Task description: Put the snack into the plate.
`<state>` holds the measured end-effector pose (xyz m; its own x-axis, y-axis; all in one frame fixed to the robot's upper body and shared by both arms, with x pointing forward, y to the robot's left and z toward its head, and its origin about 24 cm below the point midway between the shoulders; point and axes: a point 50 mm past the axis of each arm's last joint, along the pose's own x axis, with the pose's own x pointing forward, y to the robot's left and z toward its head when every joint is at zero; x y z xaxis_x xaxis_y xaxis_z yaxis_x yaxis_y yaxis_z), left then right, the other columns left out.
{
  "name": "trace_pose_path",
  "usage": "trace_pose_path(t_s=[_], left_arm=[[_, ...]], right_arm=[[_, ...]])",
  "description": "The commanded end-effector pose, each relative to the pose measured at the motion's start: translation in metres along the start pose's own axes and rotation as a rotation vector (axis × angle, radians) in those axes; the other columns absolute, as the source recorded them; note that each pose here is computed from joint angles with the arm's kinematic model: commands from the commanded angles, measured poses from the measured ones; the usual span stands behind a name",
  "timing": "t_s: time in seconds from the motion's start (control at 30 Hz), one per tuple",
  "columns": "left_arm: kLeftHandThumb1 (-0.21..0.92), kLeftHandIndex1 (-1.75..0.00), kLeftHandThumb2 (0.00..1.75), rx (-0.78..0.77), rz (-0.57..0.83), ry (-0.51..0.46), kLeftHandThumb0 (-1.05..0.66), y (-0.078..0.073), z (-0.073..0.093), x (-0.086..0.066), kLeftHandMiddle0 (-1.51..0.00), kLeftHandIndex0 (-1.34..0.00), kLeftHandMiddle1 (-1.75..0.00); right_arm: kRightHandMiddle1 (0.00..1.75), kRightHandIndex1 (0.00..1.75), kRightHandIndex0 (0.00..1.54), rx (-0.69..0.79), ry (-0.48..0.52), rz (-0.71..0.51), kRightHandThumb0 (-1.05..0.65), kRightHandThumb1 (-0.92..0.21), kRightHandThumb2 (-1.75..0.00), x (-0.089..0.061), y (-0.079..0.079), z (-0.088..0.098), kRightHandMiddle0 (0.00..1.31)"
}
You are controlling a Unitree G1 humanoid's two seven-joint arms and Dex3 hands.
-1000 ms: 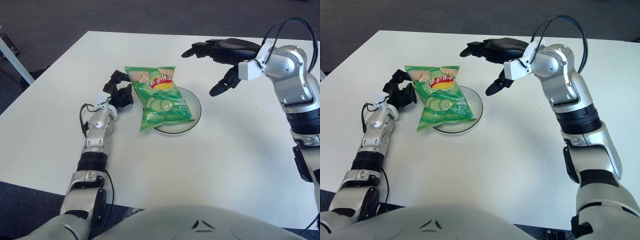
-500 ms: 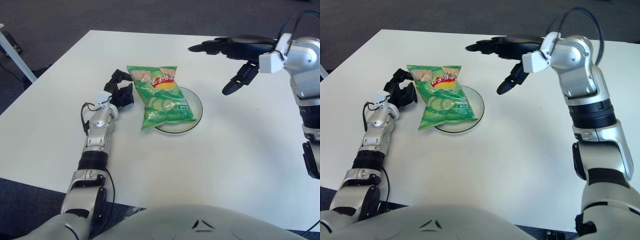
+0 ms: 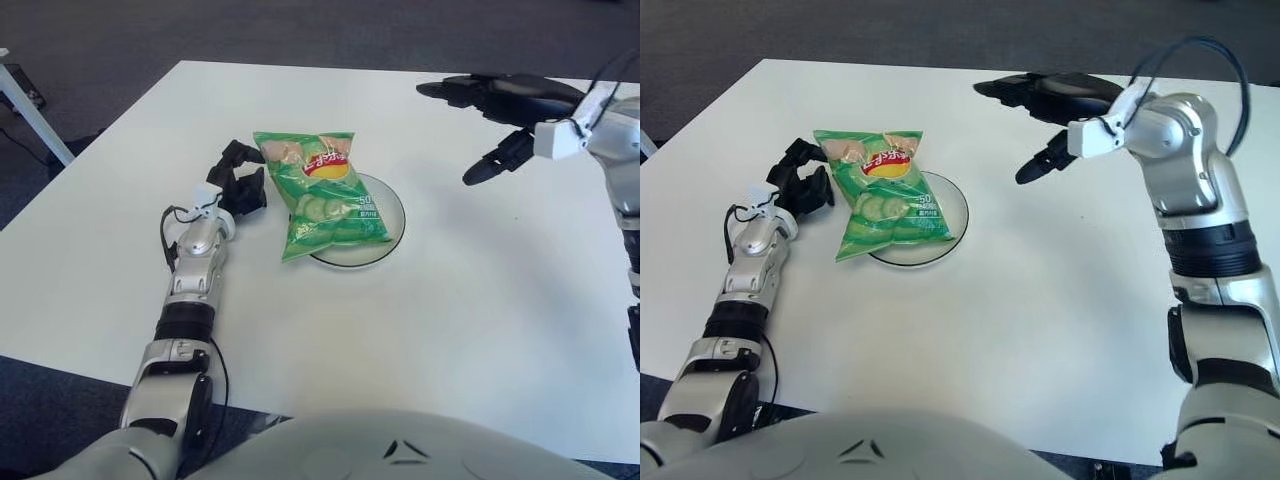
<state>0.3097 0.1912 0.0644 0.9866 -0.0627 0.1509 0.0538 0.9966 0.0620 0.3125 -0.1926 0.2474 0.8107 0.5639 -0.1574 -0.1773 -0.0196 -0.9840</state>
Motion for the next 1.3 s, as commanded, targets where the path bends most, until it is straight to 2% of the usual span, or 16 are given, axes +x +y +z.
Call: trace_pose_path(t_s=[0.0, 0.07, 0.17, 0.2, 0.53, 0.67, 0.7, 0.73, 0.77, 0.87, 0.93, 0.97, 1.03, 1.27], left_arm=[[0.67, -1.75, 0.86, -0.025, 0.016, 0.099, -0.39, -0.001, -0.026, -0.018, -1.06, -0.35, -1.75], [0.67, -1.75, 0.86, -0.024, 0.015, 0.098, -0.39, -0.001, -0.026, -0.018, -1.06, -0.35, -1.75], [0.67, -1.75, 0.86, -0.023, 0.013, 0.095, -0.39, 0.000, -0.026, -0.018, -1.07, -0.35, -1.75], [0.67, -1.75, 0.86, -0.021, 0.013, 0.095, -0.39, 0.000, -0.026, -0.018, -1.07, -0.35, -1.75], [0.68, -1.75, 0.86, -0.008, 0.019, 0.097, -0.39, 0.002, -0.026, -0.019, -1.08, -0.34, -1.75], [0.67, -1.75, 0.86, -0.005, 0.022, 0.100, -0.39, 0.002, -0.026, -0.019, -1.08, -0.35, -1.75], [0.67, -1.75, 0.87, -0.004, 0.024, 0.103, -0.39, 0.003, -0.026, -0.019, -1.08, -0.35, -1.75], [0.66, -1.75, 0.87, -0.004, 0.025, 0.105, -0.39, 0.003, -0.026, -0.019, -1.08, -0.35, -1.75], [0.66, -1.75, 0.88, -0.005, 0.026, 0.107, -0.39, 0.003, -0.026, -0.019, -1.08, -0.36, -1.75], [0.65, -1.75, 0.89, -0.007, 0.028, 0.110, -0.39, 0.004, -0.026, -0.020, -1.08, -0.36, -1.75], [0.65, -1.75, 0.89, -0.008, 0.029, 0.111, -0.39, 0.004, -0.026, -0.020, -1.08, -0.36, -1.75], [0.65, -1.75, 0.90, -0.008, 0.030, 0.110, -0.39, 0.004, -0.026, -0.020, -1.08, -0.37, -1.75], [0.64, -1.75, 0.90, -0.009, 0.030, 0.110, -0.39, 0.005, -0.026, -0.020, -1.08, -0.37, -1.75], [0.63, -1.75, 0.91, -0.006, 0.036, 0.112, -0.39, 0.007, -0.025, -0.020, -1.07, -0.37, -1.75]], right_arm=[[0.01, 0.01, 0.01, -0.036, 0.055, -0.024, -1.05, -0.84, -0.26, -0.002, 0.005, -0.002, 0.01], [0.02, 0.02, 0.03, -0.006, 0.080, -0.068, -1.05, -0.85, -0.26, -0.003, 0.016, -0.006, 0.03], [0.25, 0.05, 0.11, 0.073, 0.120, -0.156, -1.05, -0.90, -0.22, -0.003, 0.033, -0.012, 0.01], [0.28, 0.05, 0.12, 0.113, 0.136, -0.184, -1.05, -0.90, -0.22, -0.003, 0.037, -0.015, 0.01], [0.59, 0.17, 0.26, 0.405, 0.230, -0.408, -0.79, -0.92, -0.41, -0.007, 0.057, -0.027, 0.00], [0.76, 0.52, 0.21, 0.503, 0.270, -0.449, -0.70, -0.92, -0.46, -0.008, 0.063, -0.029, 0.00], [0.79, 0.55, 0.21, 0.592, 0.294, -0.461, -0.68, -0.91, -0.47, -0.009, 0.068, -0.031, 0.00], [0.95, 0.65, 0.22, 0.654, 0.309, -0.468, -0.63, -0.88, -0.55, -0.010, 0.072, -0.033, 0.00], [1.01, 0.69, 0.22, 0.727, 0.322, -0.479, -0.61, -0.86, -0.59, -0.010, 0.076, -0.033, 0.00], [1.34, 0.92, 0.23, 0.863, 0.335, -0.508, -0.50, -0.78, -0.78, -0.012, 0.082, -0.033, 0.00], [1.43, 0.99, 0.23, 0.954, 0.337, -0.533, -0.47, -0.76, -0.83, -0.013, 0.088, -0.032, 0.00], [1.55, 1.04, 0.25, 1.019, 0.335, -0.551, -0.42, -0.82, -0.72, -0.013, 0.094, -0.031, 0.07], [1.64, 1.10, 0.27, 1.116, 0.334, -0.576, -0.39, -0.87, -0.62, -0.015, 0.103, -0.030, 0.13], [1.74, 1.26, 0.32, 1.282, 0.326, -0.608, -0.35, -0.92, -0.53, -0.021, 0.123, -0.033, 0.19]])
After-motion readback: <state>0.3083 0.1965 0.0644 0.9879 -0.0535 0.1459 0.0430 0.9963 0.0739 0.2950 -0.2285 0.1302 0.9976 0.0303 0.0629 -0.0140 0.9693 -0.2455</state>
